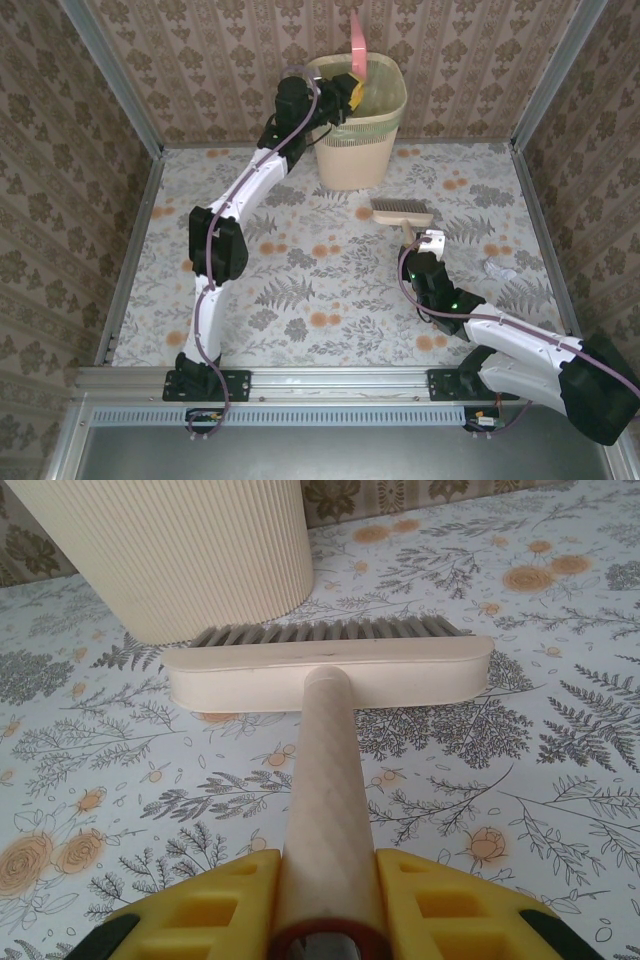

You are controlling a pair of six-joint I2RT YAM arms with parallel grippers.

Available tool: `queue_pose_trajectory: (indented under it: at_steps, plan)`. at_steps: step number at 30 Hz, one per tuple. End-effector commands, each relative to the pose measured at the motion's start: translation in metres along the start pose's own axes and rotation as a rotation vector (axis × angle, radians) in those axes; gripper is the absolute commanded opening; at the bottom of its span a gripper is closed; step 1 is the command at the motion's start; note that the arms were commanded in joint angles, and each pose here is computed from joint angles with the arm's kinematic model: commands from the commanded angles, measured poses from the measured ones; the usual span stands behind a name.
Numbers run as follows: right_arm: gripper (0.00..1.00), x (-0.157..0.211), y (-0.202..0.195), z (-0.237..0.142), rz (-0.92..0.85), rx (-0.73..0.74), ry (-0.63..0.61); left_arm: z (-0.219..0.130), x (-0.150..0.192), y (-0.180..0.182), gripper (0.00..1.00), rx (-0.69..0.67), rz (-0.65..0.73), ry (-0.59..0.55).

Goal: Sweep away the paper scraps from the table

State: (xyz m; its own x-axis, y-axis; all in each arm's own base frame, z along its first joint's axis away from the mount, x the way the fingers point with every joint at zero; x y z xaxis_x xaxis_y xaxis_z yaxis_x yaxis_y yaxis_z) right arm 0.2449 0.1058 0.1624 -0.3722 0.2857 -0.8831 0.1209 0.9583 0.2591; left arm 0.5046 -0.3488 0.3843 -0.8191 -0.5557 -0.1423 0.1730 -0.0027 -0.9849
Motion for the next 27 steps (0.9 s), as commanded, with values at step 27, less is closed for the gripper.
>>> queue_pose_trajectory:
  at_steps: [27]
  plan:
    - [0.00,-0.021,-0.001,-0.004,0.033,0.043,-0.076,-0.080,0.110,-0.106,0.00,0.001,0.526,0.306]
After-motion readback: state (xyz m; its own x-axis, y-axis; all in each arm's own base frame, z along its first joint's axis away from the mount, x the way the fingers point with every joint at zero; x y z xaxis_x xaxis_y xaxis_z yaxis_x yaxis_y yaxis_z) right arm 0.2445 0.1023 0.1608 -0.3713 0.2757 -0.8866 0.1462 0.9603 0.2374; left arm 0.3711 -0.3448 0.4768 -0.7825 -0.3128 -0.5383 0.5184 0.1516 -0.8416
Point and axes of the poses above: each hand's point on the last joint's axis, 136 mm out from that joint toward the fingers, its own z axis out along the fingers, its own y axis along the line the jaws close on, x = y × z, the point moved 6 cm from there along -z, back along the fingers, and after that the axes turned 6 degrees about z, right-handed, at the moved point
